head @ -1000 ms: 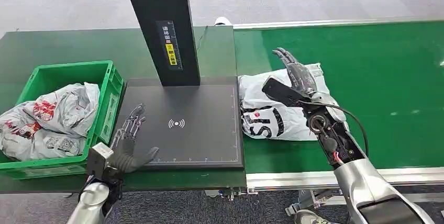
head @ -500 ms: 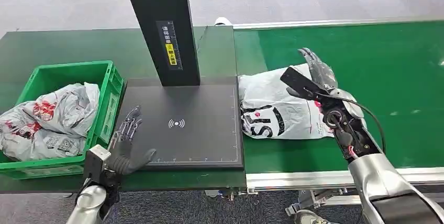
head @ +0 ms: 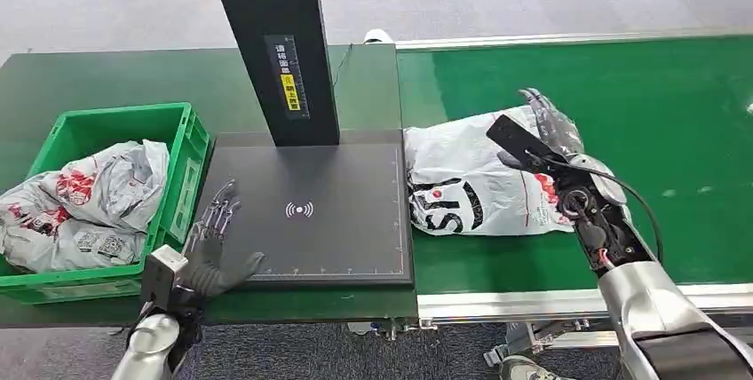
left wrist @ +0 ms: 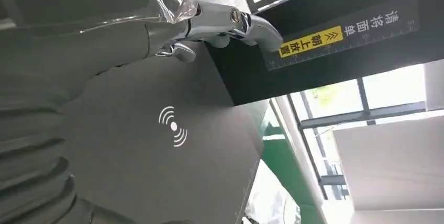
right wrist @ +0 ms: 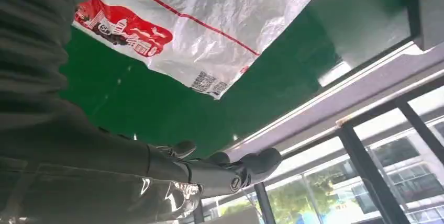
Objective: Moved the parcel from conveyor to table for the left to box.
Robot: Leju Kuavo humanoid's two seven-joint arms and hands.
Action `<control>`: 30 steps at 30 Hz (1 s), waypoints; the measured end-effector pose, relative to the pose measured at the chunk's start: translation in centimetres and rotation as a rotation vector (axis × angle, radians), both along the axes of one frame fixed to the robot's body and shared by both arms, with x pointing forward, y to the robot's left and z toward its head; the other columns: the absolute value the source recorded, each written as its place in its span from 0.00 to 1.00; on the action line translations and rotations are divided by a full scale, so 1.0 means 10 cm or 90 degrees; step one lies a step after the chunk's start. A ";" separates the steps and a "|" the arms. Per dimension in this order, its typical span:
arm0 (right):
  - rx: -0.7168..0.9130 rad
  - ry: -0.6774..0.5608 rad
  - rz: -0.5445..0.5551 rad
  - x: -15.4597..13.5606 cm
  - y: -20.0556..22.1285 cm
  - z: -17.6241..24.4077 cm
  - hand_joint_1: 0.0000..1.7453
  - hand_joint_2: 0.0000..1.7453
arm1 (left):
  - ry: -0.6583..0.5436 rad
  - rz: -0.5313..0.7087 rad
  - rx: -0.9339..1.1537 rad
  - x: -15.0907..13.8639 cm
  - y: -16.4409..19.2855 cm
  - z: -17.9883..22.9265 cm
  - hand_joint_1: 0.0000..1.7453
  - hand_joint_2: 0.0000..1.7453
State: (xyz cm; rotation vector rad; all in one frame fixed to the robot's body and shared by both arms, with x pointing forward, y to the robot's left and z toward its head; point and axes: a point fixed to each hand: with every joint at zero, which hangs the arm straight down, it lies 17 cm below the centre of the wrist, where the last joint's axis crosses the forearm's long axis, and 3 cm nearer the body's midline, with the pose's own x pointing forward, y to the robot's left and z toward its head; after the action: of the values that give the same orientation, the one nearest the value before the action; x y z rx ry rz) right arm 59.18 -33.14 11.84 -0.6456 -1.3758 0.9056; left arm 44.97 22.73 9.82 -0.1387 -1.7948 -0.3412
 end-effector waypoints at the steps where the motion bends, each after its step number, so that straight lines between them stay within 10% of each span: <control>1: 0.002 0.002 -0.005 0.01 -0.02 0.00 0.00 1.00 | 0.000 0.001 -0.002 0.00 0.01 0.00 0.00 1.00; 15: -0.099 0.352 0.019 -0.54 -0.31 -1.01 0.00 1.00 | 0.010 0.013 0.005 0.01 0.05 0.02 0.00 1.00; 30: -0.164 0.462 0.022 -0.90 -0.53 -1.39 0.00 1.00 | 0.010 0.010 0.000 0.09 -0.06 0.08 0.00 1.00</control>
State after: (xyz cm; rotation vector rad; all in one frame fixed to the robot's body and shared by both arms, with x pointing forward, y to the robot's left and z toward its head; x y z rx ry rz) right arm 50.17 -38.43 -2.10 -0.4167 -0.6283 1.2048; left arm 45.88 22.10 10.64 -0.1269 -1.7803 -0.3280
